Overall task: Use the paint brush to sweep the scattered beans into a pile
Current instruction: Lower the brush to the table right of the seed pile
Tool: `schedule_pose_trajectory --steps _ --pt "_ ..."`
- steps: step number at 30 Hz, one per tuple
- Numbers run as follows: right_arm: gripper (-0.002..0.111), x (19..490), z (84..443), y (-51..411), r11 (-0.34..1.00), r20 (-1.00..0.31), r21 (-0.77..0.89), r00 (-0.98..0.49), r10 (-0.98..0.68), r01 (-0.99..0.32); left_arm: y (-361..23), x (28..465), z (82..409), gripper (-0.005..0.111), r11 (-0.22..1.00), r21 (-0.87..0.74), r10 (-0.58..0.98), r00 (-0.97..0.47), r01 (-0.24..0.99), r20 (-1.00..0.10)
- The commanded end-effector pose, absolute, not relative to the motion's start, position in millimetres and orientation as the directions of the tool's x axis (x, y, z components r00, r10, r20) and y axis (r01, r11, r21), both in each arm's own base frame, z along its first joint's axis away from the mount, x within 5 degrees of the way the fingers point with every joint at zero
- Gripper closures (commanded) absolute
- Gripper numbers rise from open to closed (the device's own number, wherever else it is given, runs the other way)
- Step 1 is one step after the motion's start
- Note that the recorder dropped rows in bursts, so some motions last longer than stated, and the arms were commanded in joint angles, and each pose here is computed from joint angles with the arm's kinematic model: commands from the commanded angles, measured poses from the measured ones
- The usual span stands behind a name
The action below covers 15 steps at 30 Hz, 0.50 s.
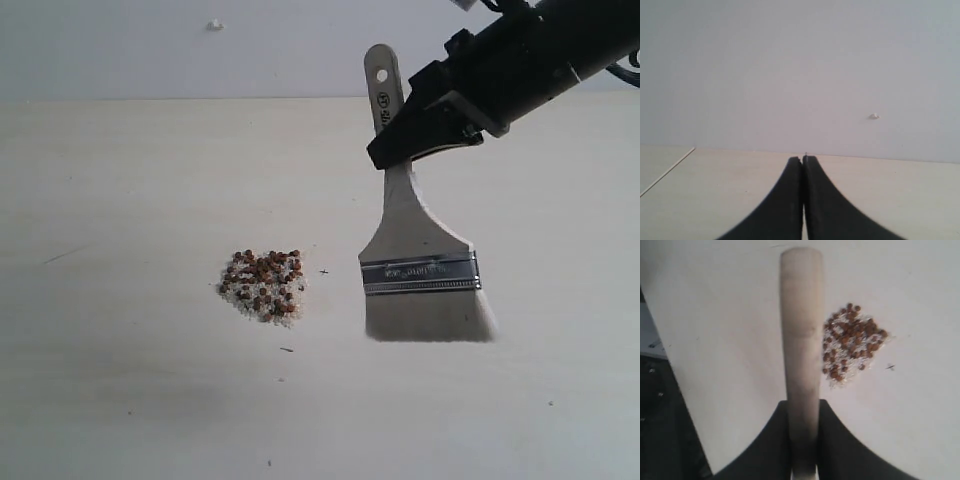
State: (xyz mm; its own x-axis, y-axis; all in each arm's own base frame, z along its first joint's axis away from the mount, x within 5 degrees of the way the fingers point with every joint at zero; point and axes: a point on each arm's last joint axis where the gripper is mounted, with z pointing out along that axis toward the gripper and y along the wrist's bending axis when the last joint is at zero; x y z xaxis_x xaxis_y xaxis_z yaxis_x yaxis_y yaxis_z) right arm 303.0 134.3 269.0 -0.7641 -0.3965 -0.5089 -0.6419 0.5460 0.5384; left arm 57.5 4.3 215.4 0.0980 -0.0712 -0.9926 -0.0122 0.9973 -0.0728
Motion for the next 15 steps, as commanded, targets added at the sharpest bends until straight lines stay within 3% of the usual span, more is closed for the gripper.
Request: schedule_pose_trajectory --steps 1,9,15 --pt "0.108 309 268 131 0.568 -0.534 0.5 -0.749 -0.392 -0.653 4 57 215 0.107 0.997 -0.071 -0.07 0.099 -0.004 -0.993" --pt "0.108 320 257 116 0.721 -0.41 0.537 -0.883 -0.23 -0.437 4 57 215 0.107 0.998 -0.068 -0.067 0.099 -0.004 -0.993" --pt "0.108 325 228 110 0.56 -0.286 0.721 -0.911 -0.297 -0.409 4 57 215 0.107 0.998 -0.07 -0.07 0.099 -0.004 -0.993"
